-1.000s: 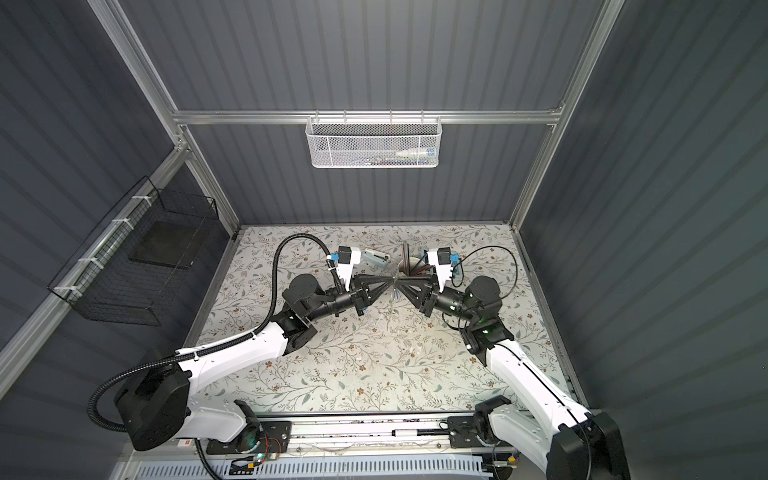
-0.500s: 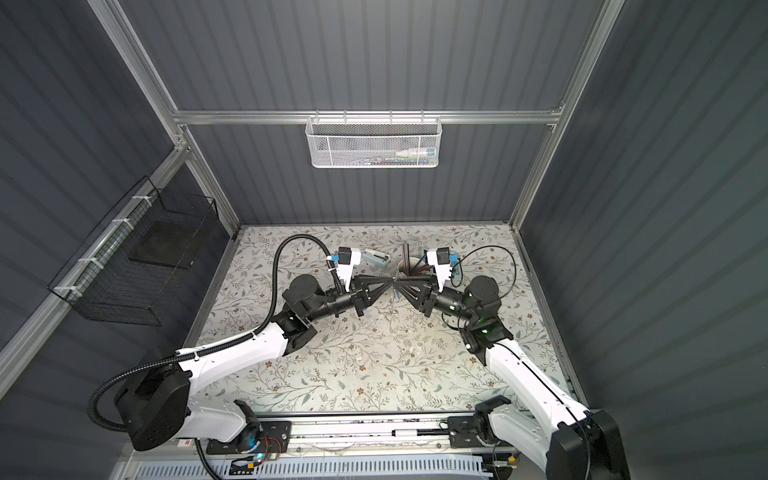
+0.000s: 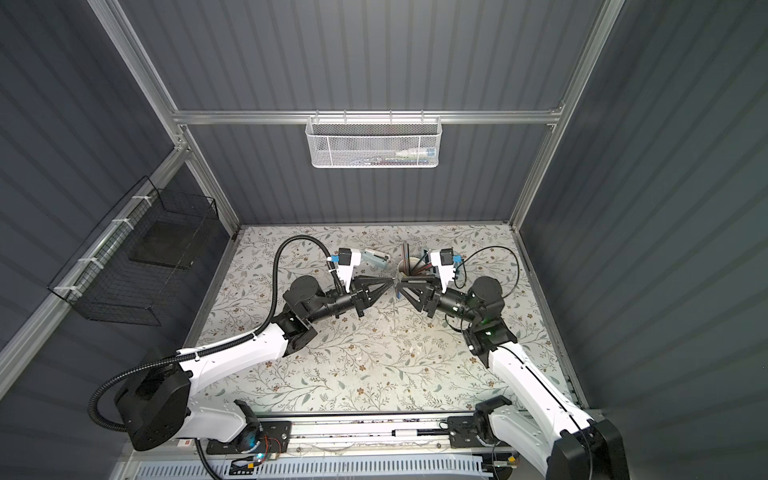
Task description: Put the keys on the keyring
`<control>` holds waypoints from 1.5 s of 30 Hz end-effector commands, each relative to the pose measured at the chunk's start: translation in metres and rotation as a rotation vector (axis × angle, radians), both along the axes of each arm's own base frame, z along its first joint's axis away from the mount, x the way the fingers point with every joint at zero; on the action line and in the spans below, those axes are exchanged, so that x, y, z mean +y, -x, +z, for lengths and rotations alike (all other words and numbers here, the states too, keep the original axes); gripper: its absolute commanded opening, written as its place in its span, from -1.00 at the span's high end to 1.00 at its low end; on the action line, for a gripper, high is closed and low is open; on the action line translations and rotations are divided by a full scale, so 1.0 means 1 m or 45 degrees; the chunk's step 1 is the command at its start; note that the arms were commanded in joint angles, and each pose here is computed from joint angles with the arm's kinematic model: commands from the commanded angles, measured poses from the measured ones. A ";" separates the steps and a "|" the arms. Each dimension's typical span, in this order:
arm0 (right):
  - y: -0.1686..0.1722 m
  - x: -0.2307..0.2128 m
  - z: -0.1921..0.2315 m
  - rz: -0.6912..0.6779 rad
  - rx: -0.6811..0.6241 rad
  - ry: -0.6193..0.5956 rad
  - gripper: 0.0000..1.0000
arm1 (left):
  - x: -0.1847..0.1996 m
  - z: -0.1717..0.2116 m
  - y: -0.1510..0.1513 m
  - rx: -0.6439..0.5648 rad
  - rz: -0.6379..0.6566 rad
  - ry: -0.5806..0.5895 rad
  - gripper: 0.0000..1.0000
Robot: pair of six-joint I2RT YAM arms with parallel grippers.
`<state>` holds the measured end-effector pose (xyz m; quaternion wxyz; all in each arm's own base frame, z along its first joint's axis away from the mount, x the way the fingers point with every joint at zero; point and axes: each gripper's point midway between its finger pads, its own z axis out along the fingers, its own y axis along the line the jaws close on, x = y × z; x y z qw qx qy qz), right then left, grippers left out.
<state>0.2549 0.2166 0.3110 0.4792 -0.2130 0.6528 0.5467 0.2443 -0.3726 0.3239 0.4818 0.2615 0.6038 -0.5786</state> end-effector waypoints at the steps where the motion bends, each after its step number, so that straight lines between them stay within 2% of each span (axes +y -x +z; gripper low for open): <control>1: -0.001 -0.001 0.003 -0.002 0.000 -0.016 0.07 | 0.005 0.022 0.005 -0.071 0.004 0.077 1.00; 9: 0.001 0.002 0.005 0.043 0.015 -0.041 0.09 | 0.005 0.022 0.006 -0.072 -0.003 0.078 1.00; 19: 0.004 0.012 0.004 0.112 0.032 -0.062 0.37 | 0.005 0.023 0.007 -0.072 -0.011 0.085 1.00; 37: 0.005 0.018 0.004 0.120 0.041 -0.088 0.72 | 0.004 0.012 0.006 -0.056 -0.002 0.049 1.00; 45: 0.005 0.018 0.002 0.115 0.043 -0.087 0.81 | 0.005 0.006 0.006 -0.047 0.002 0.029 1.00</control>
